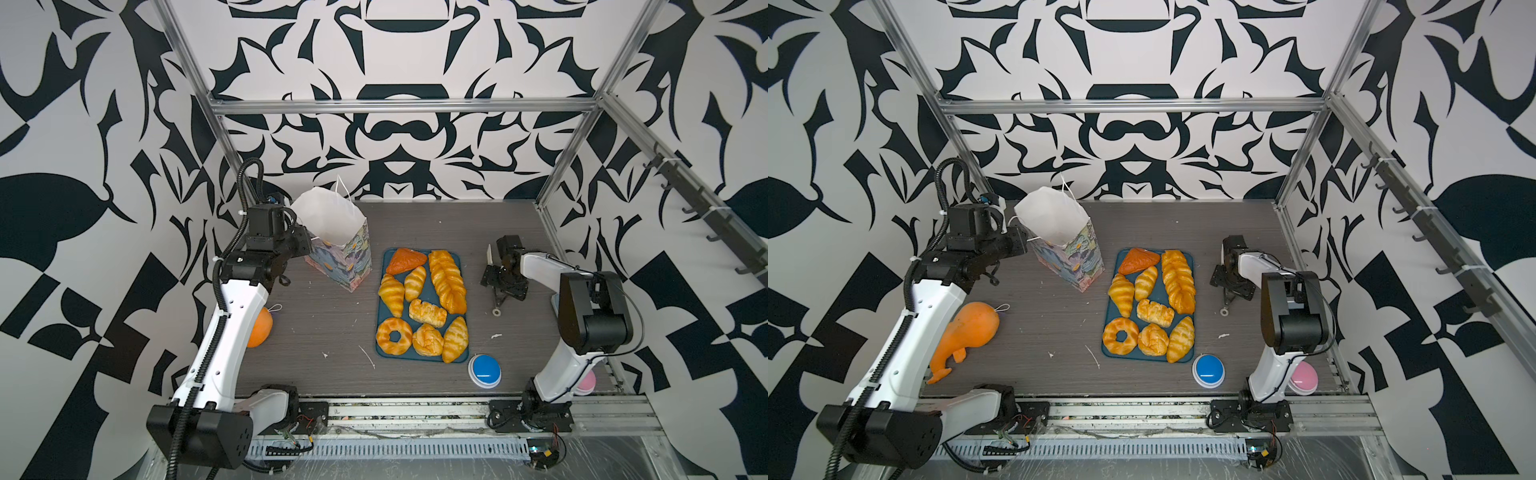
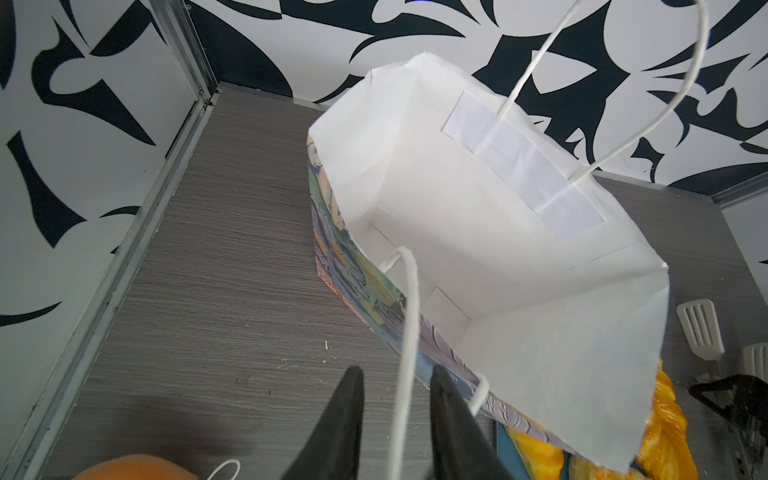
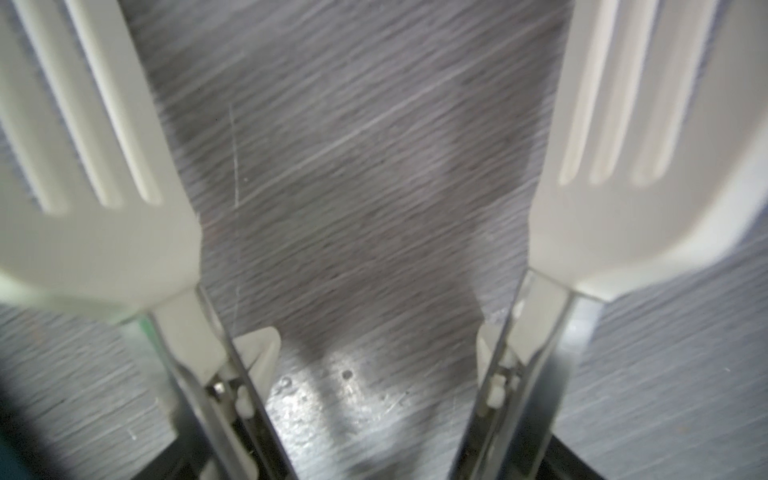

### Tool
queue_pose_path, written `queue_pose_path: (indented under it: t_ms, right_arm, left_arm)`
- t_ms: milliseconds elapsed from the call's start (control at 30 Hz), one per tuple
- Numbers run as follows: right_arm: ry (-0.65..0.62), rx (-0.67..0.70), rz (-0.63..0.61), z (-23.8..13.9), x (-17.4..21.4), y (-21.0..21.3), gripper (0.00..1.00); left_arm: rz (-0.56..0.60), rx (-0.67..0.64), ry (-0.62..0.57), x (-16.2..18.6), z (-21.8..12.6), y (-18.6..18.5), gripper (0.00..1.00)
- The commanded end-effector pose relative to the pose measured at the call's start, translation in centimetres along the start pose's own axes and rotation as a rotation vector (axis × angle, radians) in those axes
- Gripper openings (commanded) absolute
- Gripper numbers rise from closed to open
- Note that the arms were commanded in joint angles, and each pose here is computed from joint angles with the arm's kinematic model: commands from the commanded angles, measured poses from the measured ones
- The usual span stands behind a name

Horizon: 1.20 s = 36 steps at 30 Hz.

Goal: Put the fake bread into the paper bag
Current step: 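Lower the right gripper onto the metal tongs and close on their hinge end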

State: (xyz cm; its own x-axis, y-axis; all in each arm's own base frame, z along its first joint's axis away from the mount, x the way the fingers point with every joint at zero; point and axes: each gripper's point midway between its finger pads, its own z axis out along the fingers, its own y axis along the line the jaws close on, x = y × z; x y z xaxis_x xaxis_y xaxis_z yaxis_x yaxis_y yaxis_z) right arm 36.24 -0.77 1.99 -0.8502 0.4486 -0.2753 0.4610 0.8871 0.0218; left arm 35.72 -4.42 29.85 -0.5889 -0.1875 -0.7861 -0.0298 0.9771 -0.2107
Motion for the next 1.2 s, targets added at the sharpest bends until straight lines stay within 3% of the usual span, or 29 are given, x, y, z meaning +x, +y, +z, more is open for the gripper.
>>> queue_pose_path:
  t_ms: [0,733,1167]
  right_arm:
    - [-0.037,0.028,0.008,-0.6,-1.1,-0.4,0.89]
    - [-0.036,0.022,0.014,-0.1,-0.7,-0.5,0.77]
    - [-0.075,0.006,0.007,-2.1,-1.2,-0.6,0.67]
  left_arm:
    - [-0.001,-0.01,-0.014,0.0,-0.3,0.3,0.31]
    - [-0.004,-0.012,-0.001,0.2,0.1,0.5,0.32]
    - [-0.008,-0.012,-0.003,0.2,0.0,0.5,0.32]
